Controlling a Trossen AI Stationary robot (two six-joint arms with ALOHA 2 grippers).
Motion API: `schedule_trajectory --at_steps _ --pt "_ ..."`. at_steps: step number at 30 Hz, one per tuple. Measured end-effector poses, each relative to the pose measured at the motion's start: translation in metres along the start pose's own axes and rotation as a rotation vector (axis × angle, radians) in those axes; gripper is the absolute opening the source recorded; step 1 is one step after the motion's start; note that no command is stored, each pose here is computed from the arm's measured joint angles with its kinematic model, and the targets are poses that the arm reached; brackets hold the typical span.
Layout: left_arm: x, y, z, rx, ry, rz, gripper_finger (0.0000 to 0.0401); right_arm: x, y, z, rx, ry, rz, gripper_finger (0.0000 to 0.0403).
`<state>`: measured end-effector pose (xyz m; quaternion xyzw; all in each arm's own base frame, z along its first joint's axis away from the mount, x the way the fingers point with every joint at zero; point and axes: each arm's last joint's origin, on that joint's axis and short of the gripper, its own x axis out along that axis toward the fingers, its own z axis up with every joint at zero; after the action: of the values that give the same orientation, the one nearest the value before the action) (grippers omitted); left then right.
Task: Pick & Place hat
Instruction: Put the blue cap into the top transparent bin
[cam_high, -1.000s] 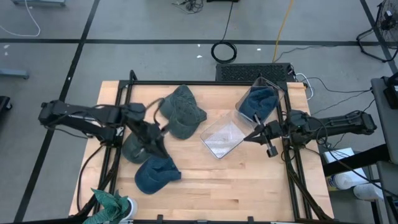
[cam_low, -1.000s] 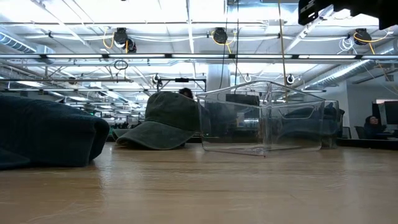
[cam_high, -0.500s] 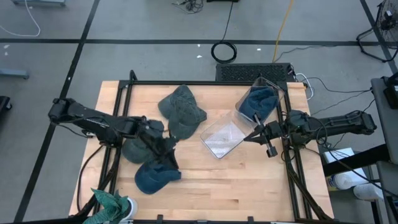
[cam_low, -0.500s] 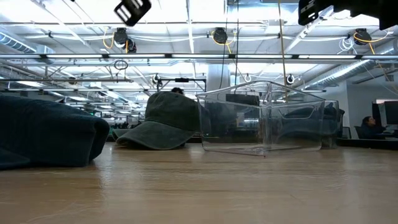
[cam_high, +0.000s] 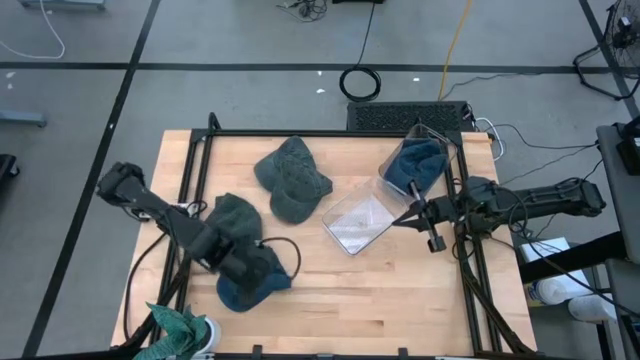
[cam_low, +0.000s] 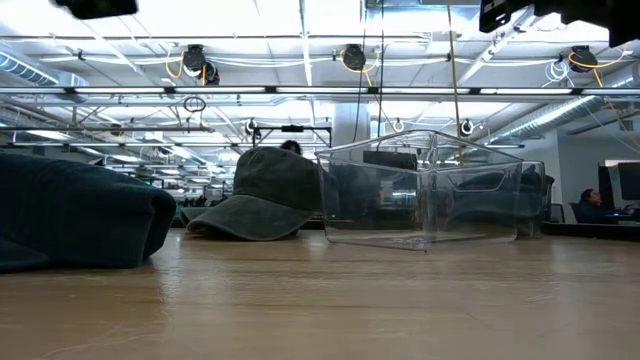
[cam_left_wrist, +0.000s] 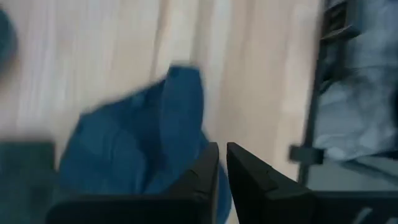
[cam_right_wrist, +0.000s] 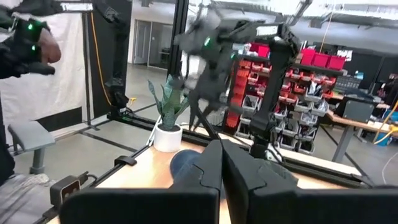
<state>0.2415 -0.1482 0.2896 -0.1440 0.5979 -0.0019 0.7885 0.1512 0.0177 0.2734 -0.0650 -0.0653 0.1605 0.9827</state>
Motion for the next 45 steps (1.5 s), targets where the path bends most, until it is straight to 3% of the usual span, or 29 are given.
schedule_trajectory --at_steps 5,7,11,17,21,25,36,45 --pt "0.02 0.01 -0.005 -0.288 0.185 0.195 0.0042 0.0 0.0 0.002 -0.006 -0.023 -0.003 0.0" --pt "0.028 0.013 -0.007 -0.322 0.237 0.265 0.0043 0.0 0.0 0.003 -0.011 -0.034 -0.004 0.0" --pt "0.044 0.005 -0.007 -0.254 0.244 0.265 0.0071 0.0 0.0 0.004 -0.019 -0.043 -0.005 0.0" --pt "0.063 -0.003 -0.01 -0.289 0.275 0.299 0.0161 0.0 0.0 0.004 -0.044 -0.045 -0.006 0.0" --pt "0.072 -0.01 -0.015 -0.199 0.308 0.288 0.021 0.0 0.0 0.005 -0.06 -0.045 -0.006 0.0" --pt "0.08 -0.016 -0.02 -0.093 0.264 0.34 0.0234 0.0 -0.001 0.005 -0.064 -0.055 -0.007 0.0" --pt "0.106 -0.019 -0.021 0.062 0.275 0.421 0.0227 0.0 -0.001 0.006 -0.066 -0.065 -0.009 0.0" --pt "0.113 -0.021 -0.02 0.132 0.302 0.383 0.0177 0.002 -0.001 0.004 -0.043 -0.052 -0.006 0.0"
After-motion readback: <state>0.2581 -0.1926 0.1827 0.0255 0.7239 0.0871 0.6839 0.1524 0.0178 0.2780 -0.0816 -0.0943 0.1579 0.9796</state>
